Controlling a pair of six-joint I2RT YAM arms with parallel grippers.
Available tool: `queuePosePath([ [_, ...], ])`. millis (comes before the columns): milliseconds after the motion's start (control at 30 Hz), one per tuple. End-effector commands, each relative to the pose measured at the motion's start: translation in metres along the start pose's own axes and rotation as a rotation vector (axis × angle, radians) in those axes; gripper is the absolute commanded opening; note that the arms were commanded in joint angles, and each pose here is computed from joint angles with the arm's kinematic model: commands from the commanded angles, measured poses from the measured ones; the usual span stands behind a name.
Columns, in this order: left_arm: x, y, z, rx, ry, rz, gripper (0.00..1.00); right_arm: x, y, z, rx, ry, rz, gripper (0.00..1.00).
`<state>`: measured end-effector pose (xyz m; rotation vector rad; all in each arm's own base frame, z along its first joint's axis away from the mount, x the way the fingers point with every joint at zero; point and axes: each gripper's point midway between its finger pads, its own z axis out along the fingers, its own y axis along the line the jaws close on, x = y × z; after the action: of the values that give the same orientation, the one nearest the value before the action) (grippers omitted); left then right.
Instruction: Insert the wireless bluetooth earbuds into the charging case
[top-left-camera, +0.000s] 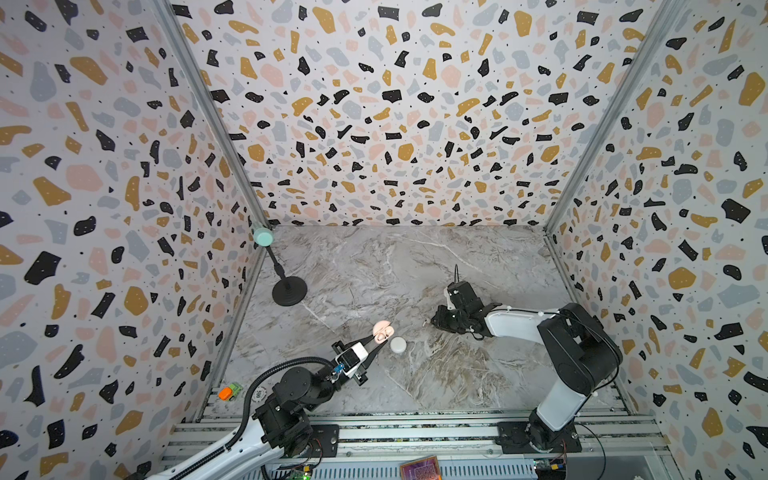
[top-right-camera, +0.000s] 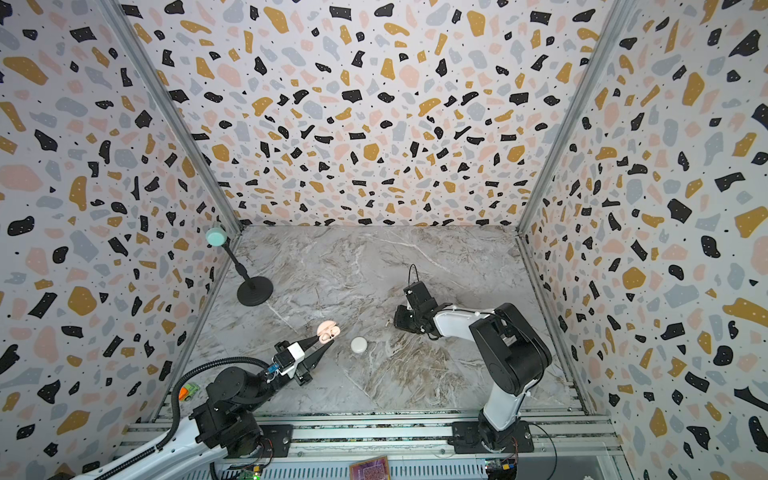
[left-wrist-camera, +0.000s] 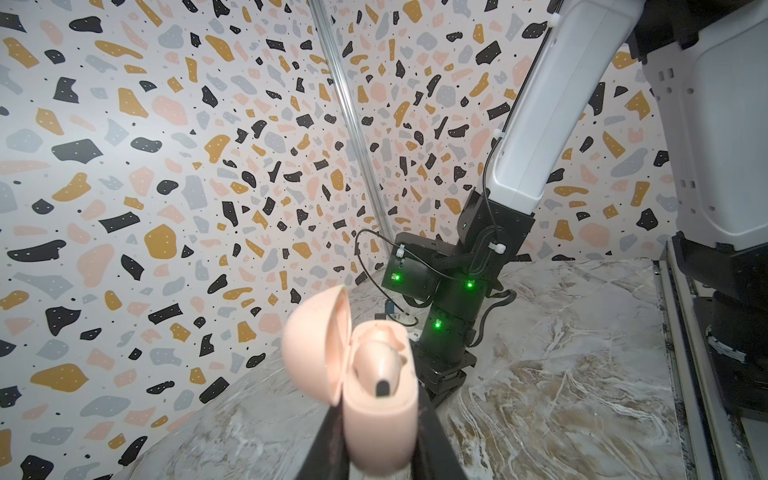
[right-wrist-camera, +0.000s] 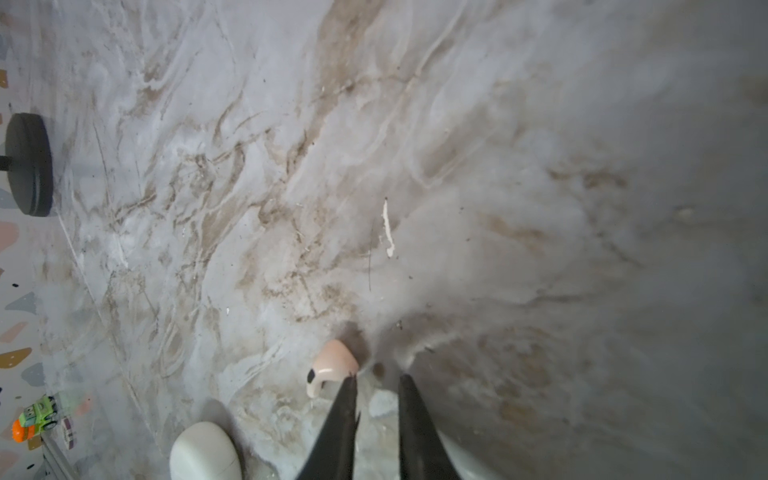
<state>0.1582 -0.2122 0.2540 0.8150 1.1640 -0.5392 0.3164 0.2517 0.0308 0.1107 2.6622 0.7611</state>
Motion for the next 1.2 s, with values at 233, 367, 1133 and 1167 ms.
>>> queuePosePath([
  [233, -0.012, 0.005, -0.001, -0.022, -0.054, 0.004, 0.0, -0.006, 0.01, -0.035, 0.039, -0.045, 0.041, 0.61],
  [367, -0.014, 0.005, -0.001, -0.019, -0.06, 0.003, 0.0, -0.005, 0.012, -0.041, 0.115, -0.038, 0.095, 0.67],
  [1133, -0.023, 0.004, -0.006, -0.011, -0.099, -0.009, 0.0, 0.003, 0.021, -0.013, 0.408, 0.109, 0.164, 0.68],
  [1167, -0.024, 0.004, -0.006, -0.012, -0.1, -0.008, 0.0, 0.003, 0.022, -0.011, 0.407, 0.112, 0.166, 0.68],
])
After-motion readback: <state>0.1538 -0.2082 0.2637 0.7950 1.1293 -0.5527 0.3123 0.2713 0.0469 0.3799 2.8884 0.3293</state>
